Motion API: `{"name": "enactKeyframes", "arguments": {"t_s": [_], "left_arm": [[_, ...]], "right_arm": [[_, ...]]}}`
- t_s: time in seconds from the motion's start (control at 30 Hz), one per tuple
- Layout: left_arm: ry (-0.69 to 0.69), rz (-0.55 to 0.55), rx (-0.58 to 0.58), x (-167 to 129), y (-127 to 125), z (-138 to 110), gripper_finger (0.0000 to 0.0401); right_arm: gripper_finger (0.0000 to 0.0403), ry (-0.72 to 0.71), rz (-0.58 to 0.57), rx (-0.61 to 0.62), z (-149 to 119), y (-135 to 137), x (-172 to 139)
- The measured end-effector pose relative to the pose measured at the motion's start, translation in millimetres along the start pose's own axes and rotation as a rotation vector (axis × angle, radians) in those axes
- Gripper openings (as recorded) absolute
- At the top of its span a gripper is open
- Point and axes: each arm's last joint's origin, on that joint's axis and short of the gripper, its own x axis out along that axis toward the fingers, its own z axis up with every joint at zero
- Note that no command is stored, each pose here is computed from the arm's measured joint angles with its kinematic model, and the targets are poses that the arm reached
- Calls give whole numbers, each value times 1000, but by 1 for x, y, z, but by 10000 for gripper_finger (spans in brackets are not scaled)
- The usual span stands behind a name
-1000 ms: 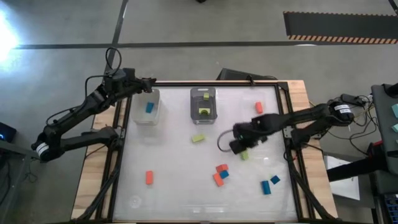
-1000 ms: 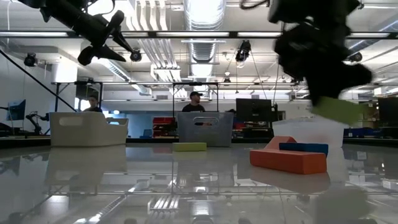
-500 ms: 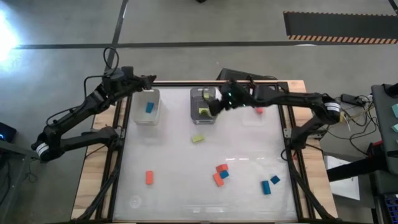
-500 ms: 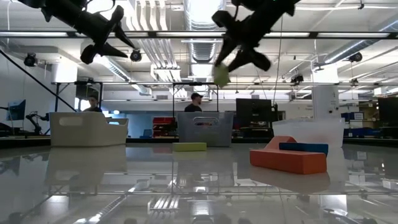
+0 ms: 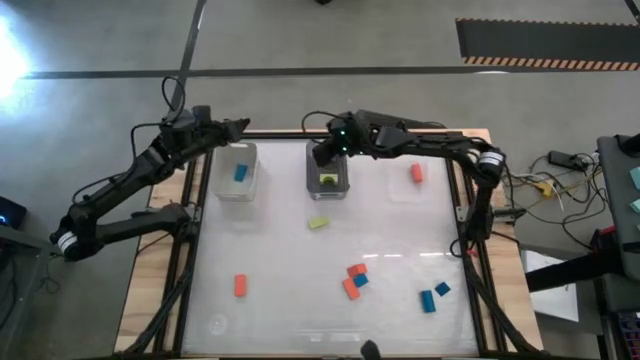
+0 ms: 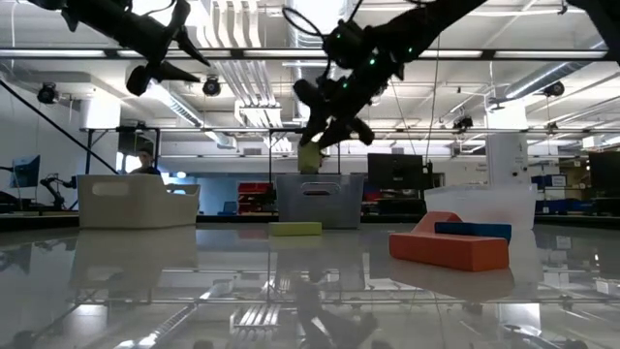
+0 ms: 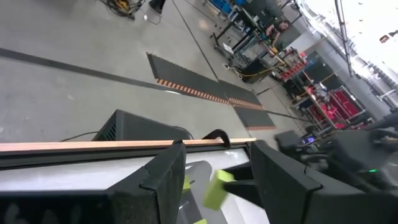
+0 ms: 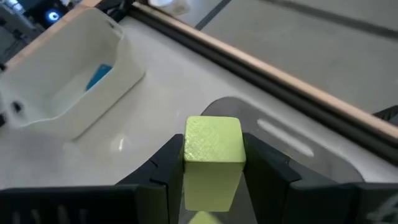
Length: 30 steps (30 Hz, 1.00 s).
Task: Sort & place blocks by color
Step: Put the green block into the black transparent bin, then put the orange block into the transparent bin
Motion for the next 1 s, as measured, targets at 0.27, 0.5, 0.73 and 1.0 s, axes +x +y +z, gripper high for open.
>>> {"name": "enactKeyframes", "arguments": {"t_s": [0.27,0.5,0.73,1.0], "left_arm": [[-6,-8,0,-3,-1,1,164],[-4,-5,1,-2,-1,0,164],[-2,-3,6,-1,0,0,164],[-3,-2,10,-1,0,0,164]], "right_arm": [[120,-84,-94,-50,-9,-3,32],[120,-72,-132,-47,-16,-3,39],[149,-66,-137,-42,-19,-4,41],[202,-66,-137,-40,-19,-4,41]]}}
